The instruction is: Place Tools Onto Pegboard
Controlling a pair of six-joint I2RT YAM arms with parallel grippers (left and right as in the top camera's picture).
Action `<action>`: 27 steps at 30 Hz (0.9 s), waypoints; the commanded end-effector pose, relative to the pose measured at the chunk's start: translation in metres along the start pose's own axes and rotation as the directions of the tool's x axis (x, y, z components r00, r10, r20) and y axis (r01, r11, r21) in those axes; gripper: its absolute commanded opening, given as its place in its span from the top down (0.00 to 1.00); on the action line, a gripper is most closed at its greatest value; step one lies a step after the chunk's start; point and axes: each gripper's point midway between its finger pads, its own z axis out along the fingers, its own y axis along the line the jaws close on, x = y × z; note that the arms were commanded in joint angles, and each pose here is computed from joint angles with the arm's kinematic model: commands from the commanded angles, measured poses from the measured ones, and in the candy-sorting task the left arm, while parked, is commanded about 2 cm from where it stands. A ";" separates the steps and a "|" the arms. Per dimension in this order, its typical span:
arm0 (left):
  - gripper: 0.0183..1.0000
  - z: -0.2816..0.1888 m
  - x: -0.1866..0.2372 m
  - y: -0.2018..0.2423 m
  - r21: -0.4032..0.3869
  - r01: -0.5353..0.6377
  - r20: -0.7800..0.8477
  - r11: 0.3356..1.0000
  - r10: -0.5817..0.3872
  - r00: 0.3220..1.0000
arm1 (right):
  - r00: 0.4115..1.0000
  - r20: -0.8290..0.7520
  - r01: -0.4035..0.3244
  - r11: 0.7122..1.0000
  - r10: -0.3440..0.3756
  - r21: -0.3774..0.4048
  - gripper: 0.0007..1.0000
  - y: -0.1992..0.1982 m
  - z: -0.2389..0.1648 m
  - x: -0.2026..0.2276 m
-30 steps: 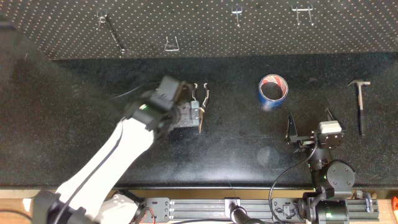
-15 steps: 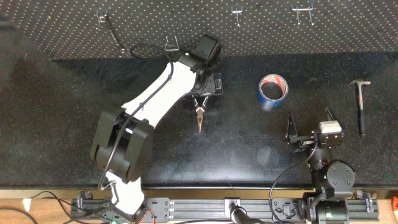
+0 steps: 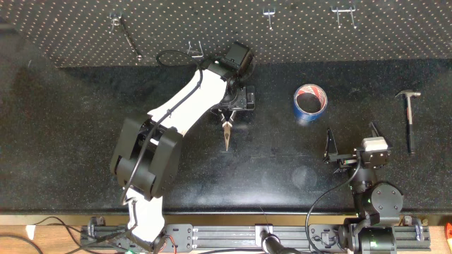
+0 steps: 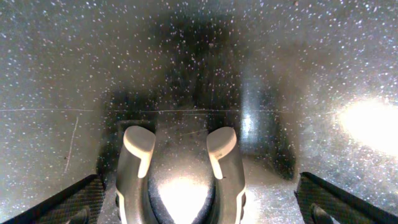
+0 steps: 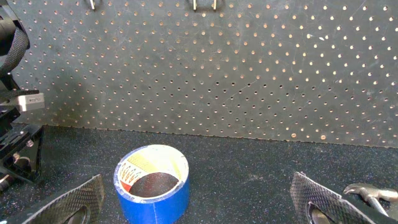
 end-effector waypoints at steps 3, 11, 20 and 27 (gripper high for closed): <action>0.00 0.010 0.002 -0.003 0.004 -0.018 -0.026 1.000 0.018 1.000 | 1.000 0.000 0.015 1.000 -0.015 -0.005 0.02 0.001 0.000 0.001; 0.00 0.010 0.002 0.008 -0.056 0.037 -0.019 0.998 -0.038 0.999 | 1.000 0.000 0.015 1.000 -0.015 -0.005 0.02 0.001 0.000 0.001; 0.00 0.010 0.001 0.012 -0.079 0.037 -0.008 0.996 -0.037 0.999 | 1.000 0.000 0.015 1.000 -0.015 -0.005 0.02 0.001 0.000 0.001; 0.32 0.010 0.002 0.012 -0.082 0.078 -0.009 0.994 -0.079 0.997 | 1.000 0.000 0.015 1.000 -0.015 -0.005 0.02 0.001 0.000 0.001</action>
